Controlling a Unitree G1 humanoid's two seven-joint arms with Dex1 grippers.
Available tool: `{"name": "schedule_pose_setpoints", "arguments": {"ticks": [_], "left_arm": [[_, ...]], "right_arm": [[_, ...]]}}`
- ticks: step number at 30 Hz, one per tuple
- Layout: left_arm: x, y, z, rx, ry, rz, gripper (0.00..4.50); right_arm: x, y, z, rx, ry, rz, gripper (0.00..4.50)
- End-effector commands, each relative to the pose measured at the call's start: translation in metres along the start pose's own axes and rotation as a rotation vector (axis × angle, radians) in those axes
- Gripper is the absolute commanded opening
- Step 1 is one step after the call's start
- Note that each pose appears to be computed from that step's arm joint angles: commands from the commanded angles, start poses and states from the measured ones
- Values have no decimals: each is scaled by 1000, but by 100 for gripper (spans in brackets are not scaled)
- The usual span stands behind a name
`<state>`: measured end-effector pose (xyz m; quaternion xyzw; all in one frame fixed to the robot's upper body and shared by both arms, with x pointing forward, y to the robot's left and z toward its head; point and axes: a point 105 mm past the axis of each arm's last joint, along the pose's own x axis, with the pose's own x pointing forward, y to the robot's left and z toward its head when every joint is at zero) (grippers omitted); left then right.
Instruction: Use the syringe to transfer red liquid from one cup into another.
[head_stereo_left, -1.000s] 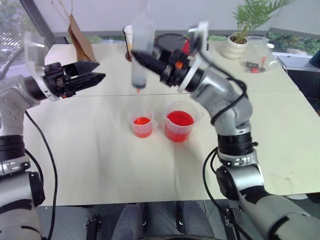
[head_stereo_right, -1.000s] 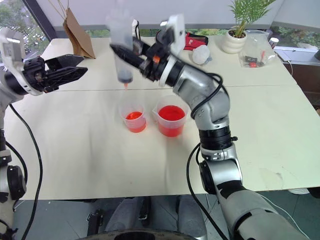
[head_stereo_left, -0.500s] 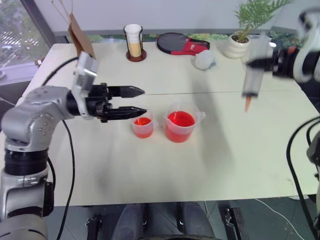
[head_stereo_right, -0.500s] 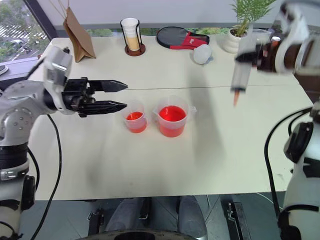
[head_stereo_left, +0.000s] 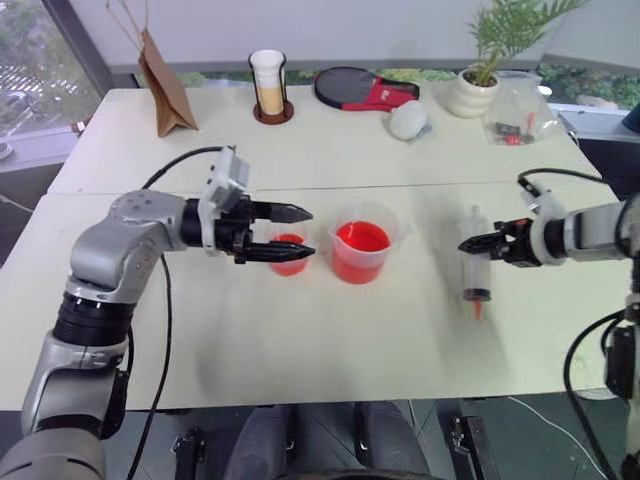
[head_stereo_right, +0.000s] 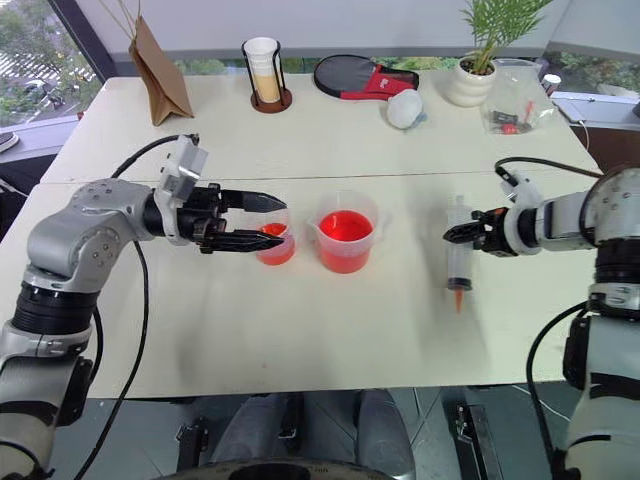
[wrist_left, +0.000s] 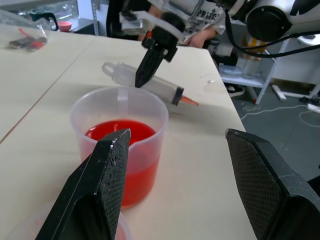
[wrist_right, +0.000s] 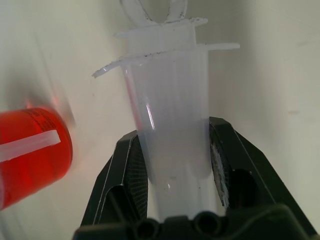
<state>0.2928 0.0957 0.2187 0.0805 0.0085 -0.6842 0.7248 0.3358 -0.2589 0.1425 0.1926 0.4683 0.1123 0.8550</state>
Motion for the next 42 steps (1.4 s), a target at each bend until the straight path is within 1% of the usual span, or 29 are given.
{"name": "schedule_pose_setpoints", "arguments": {"ticks": [1,2,4,6,8,9,13,15,17,18,20,21,23,24,25,27,29,31,33,37,42], "left_arm": [[2,-5,5,41,-10,-10,311],[3,-5,5,38,-12,-5,311],[3,-5,4,34,-14,1,314],[3,-5,4,32,-16,10,314],[2,-4,4,31,-21,18,314],[1,-2,6,30,-26,26,314],[-7,4,7,35,-28,74,314],[-18,11,11,30,-42,127,314],[-33,20,19,11,-85,199,314],[-38,24,21,7,-98,231,314],[-52,29,21,-16,-121,298,314],[-57,31,21,-25,-127,320,314],[-73,33,12,-60,-107,400,314],[-83,32,3,-81,-79,443,314],[-92,30,-5,-103,-52,479,314],[-110,20,-22,-164,1,529,314],[-123,3,-40,-225,75,540,314],[-133,-11,-54,-271,135,560,314],[-140,-18,-61,-298,154,587,314],[-142,-25,-69,-334,136,625,314],[-147,-21,-78,-350,108,697,314]], "right_arm": [[-7,-1,9,19,-37,-19,137],[-6,-2,9,23,-34,-27,137],[-4,-4,8,22,-30,-48,239],[-2,-4,7,19,-28,-51,325],[-2,-3,7,15,-27,-49,435],[-3,-3,8,11,-31,-50,444],[-15,2,16,-15,-81,-31,444],[-32,10,28,-34,-155,32,444],[-58,24,43,-100,-274,143,444],[-71,30,47,-141,-327,190,444],[-97,36,47,-302,-419,247,444],[-104,39,45,-363,-437,263,444],[-121,31,42,-514,-544,261,444],[-123,20,37,-556,-566,238,444],[-122,8,30,-588,-563,208,444],[-110,-23,4,-640,-454,130,444],[-99,-48,-17,-646,-365,84,444],[-90,-67,-28,-628,-343,57,444],[-84,-74,-28,-597,-378,56,444],[-74,-76,-24,-555,-440,83,444],[-66,-69,-21,-564,-467,100,444]]}}
